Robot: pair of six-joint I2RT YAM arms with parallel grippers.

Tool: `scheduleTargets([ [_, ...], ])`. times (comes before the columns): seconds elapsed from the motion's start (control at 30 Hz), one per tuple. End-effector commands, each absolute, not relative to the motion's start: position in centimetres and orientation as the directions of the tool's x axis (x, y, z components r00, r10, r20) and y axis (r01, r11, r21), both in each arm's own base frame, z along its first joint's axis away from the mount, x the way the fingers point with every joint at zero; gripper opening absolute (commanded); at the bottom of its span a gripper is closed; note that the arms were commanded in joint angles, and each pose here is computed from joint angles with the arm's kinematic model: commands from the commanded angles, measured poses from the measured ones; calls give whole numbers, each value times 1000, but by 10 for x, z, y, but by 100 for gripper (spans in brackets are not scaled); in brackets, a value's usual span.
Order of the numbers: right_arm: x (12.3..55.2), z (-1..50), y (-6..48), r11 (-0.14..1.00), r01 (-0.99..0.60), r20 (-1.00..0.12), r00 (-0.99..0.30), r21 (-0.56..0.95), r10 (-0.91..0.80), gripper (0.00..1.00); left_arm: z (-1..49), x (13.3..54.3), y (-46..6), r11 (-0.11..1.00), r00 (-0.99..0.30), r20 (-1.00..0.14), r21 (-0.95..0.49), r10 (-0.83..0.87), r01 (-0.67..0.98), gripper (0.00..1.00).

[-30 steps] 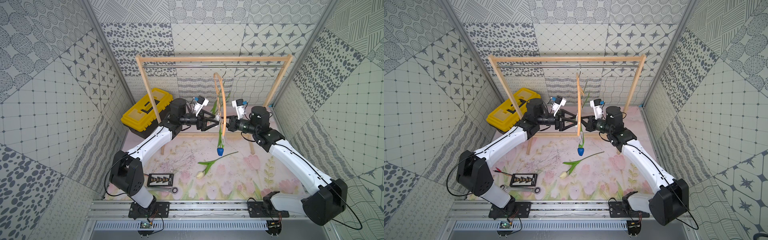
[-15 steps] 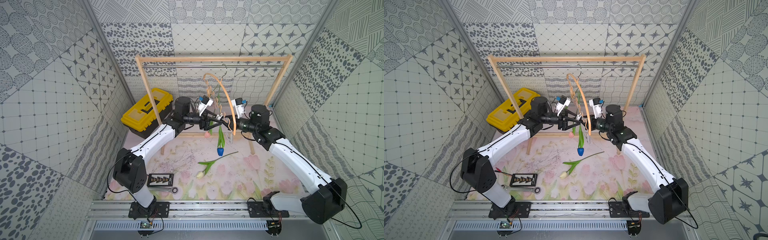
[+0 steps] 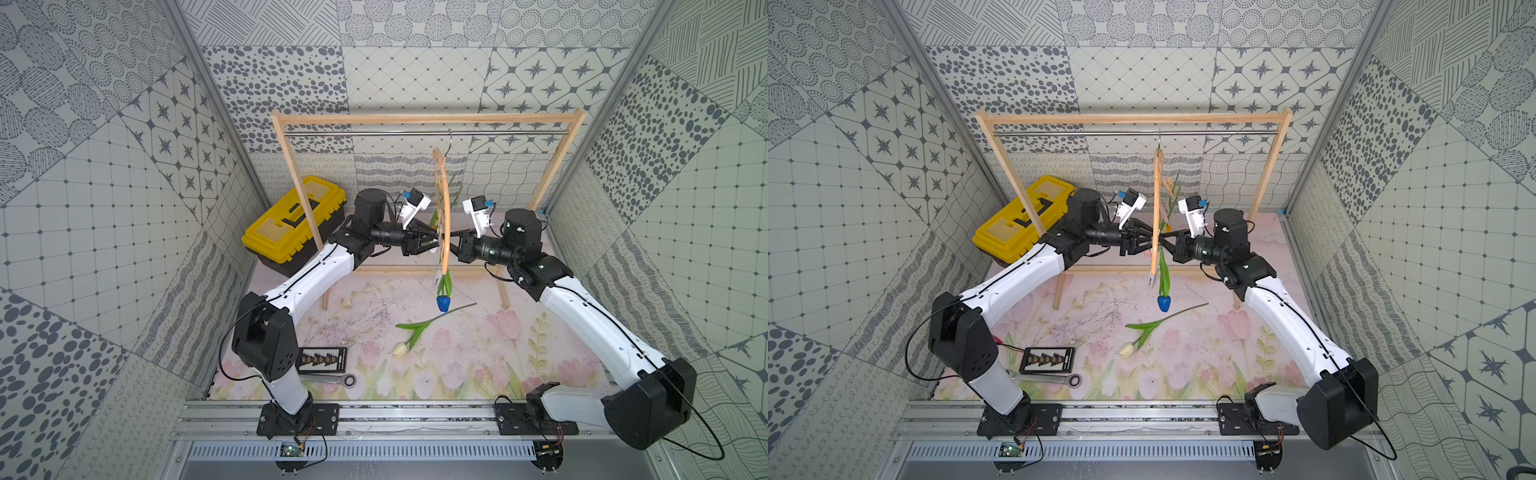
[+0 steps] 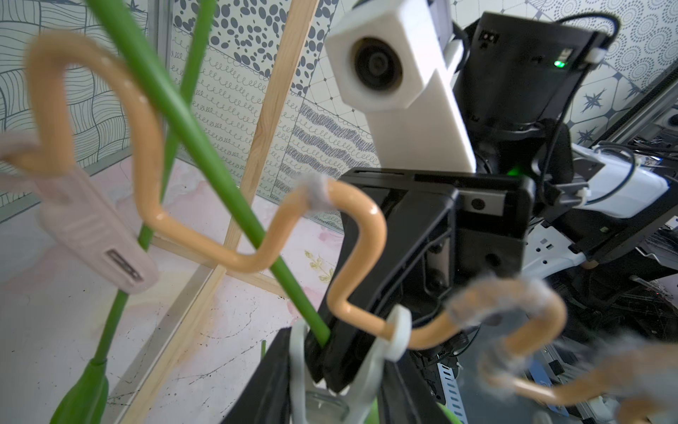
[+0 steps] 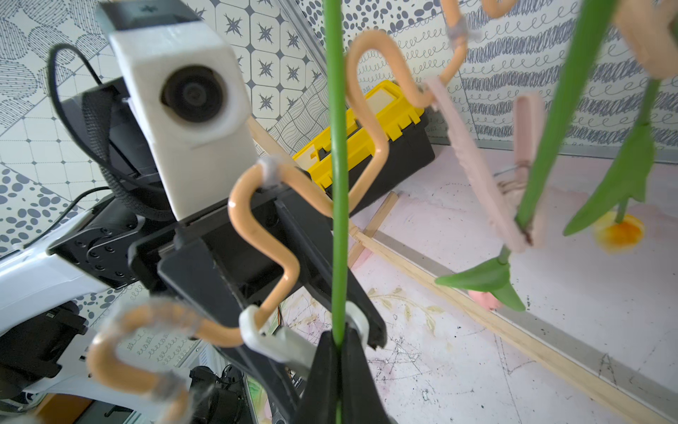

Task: Dry the flowers on a clothes hanger
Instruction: Open the clamp at the hanger.

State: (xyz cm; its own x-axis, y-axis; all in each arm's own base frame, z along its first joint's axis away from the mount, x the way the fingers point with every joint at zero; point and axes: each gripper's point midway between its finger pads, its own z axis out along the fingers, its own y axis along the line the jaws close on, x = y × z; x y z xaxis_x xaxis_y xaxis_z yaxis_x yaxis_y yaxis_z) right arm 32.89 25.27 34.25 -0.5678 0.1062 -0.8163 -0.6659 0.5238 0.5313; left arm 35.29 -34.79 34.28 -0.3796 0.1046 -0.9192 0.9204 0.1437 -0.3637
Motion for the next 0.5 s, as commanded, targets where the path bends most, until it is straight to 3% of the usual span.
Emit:
scheduleTargets([
  [0.0,329,353,258,515,-677,-825,-554,525,113,0,355,350,-353,110,-335,-938,-325,86,939,32],
  [0.1,329,353,258,516,-677,-825,-555,525,112,0,354,350,-354,103,-345,-935,-336,80,936,25],
  [0.47,334,369,231,582,-635,-844,-503,508,188,0,351,353,-352,124,-385,-922,-380,25,917,12],
])
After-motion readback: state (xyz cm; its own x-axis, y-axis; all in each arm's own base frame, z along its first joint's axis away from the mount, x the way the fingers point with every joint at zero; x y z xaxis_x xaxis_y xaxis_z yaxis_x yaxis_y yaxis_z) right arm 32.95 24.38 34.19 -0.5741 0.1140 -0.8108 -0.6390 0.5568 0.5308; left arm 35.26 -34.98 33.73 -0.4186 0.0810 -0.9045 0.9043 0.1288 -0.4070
